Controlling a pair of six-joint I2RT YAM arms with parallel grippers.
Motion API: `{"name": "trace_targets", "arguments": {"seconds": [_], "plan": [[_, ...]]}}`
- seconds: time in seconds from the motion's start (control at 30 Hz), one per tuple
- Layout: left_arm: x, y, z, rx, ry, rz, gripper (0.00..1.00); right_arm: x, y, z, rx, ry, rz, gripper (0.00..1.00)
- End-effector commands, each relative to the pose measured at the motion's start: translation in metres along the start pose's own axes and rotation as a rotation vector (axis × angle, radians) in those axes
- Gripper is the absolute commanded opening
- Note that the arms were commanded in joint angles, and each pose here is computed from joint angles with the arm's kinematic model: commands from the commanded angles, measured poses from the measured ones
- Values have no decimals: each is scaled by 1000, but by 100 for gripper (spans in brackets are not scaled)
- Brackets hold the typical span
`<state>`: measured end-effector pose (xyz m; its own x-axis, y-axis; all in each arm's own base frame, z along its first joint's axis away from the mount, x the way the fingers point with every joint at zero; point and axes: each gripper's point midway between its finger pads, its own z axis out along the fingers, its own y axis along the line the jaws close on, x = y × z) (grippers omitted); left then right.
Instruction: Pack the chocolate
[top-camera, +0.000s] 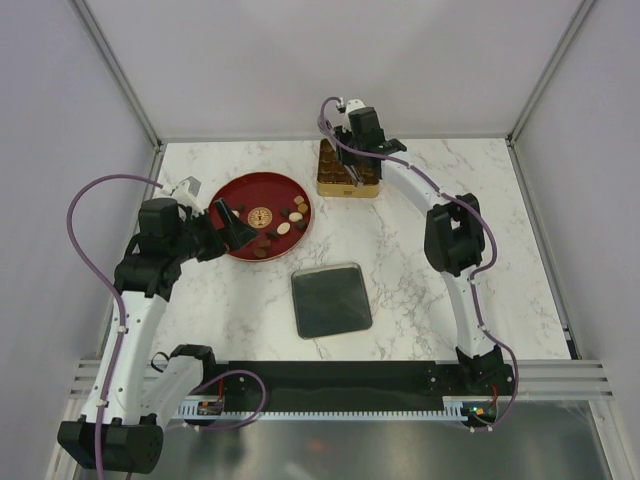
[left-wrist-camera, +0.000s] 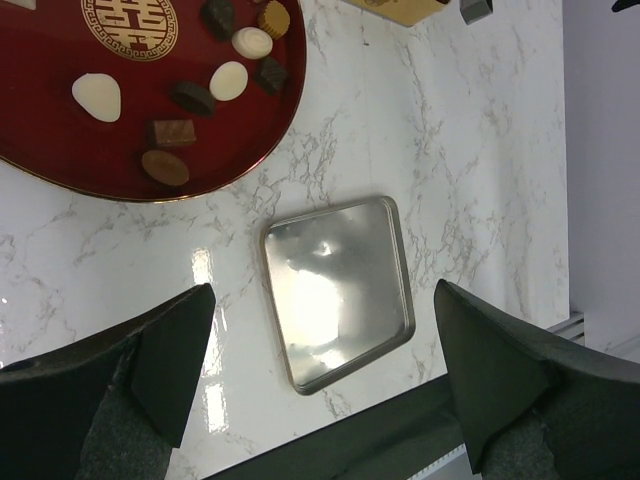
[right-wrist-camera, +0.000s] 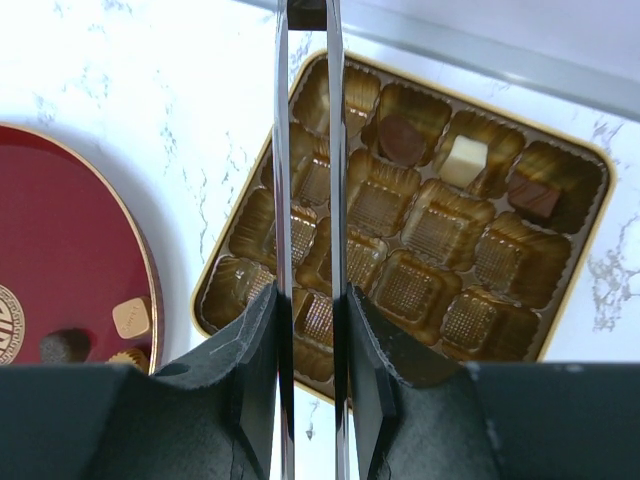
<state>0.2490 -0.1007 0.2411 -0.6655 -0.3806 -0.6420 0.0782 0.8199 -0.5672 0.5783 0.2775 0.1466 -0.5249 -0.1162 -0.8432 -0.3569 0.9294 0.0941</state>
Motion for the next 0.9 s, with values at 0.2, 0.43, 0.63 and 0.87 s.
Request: {"name": "trace_targets", "arguments": {"seconds": [0.2, 0.43, 0.63, 0.87], "plan": [[-15, -7, -3, 20, -60, 12, 99, -2, -1, 11, 17, -30, -5, 35], [-18, -10, 1, 32, -53, 7, 98, 11, -5, 13, 30, -3, -20, 36], [-21, -12, -1, 38, -63, 9, 98, 22, -5, 9, 23, 18, -21, 37], [-22, -14, -1, 46, -64, 8, 99, 17, -7, 10, 37, 3, -33, 45]]}}
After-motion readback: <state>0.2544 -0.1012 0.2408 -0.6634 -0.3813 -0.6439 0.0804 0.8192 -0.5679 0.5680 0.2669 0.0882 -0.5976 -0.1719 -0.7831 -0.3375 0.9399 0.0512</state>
